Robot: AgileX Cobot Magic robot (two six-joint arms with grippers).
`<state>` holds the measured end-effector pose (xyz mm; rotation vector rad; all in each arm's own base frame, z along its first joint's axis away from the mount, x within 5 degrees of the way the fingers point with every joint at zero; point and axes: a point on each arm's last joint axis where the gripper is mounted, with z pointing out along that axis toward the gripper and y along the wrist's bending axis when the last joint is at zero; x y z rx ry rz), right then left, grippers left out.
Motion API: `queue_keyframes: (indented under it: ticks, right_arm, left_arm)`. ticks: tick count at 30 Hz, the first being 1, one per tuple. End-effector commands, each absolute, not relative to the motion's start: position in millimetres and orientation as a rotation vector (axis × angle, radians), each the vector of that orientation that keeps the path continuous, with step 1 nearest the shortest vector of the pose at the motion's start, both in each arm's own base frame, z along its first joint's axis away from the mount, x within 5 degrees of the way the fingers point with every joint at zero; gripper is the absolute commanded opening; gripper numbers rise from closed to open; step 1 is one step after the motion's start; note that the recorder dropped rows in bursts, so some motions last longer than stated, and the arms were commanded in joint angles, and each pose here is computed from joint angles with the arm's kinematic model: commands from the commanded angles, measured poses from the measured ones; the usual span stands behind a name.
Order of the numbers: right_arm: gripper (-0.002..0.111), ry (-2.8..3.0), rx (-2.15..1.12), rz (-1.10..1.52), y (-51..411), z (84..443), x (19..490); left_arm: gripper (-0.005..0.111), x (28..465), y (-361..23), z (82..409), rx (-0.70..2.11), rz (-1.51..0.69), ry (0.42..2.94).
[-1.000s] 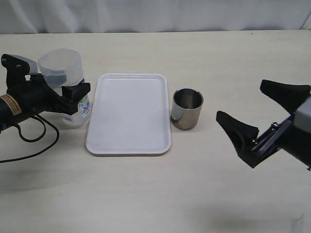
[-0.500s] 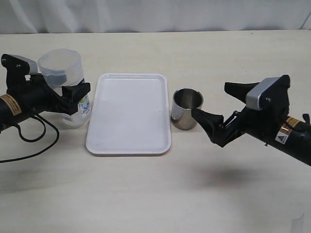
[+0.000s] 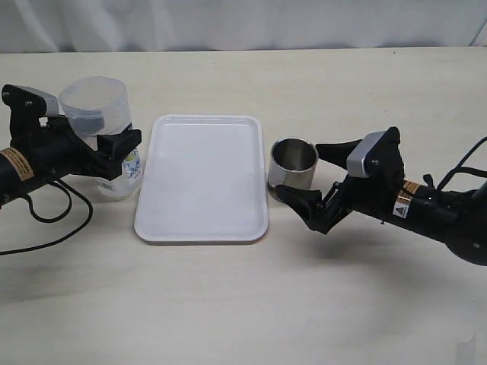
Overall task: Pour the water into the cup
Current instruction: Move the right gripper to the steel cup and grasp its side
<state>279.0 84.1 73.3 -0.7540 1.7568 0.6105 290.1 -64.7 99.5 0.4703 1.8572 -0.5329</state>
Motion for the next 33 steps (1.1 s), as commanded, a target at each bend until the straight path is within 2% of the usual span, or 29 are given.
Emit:
queue_keyframes:
  ticks: [1,12,33]
  right_arm:
    - [0.110,1.739,-0.766,0.619,86,64,290]
    - [0.110,1.711,-0.834,0.666,92,46,308]
    - [0.110,1.707,-0.802,0.647,91,48,315]
  left_arm:
    - [0.000,289,-67,97,0.479,-0.546,1.880]
    - [0.000,289,-67,97,0.479,-0.546,1.880]
    - [0.000,289,-67,97,0.479,-0.546,1.880]
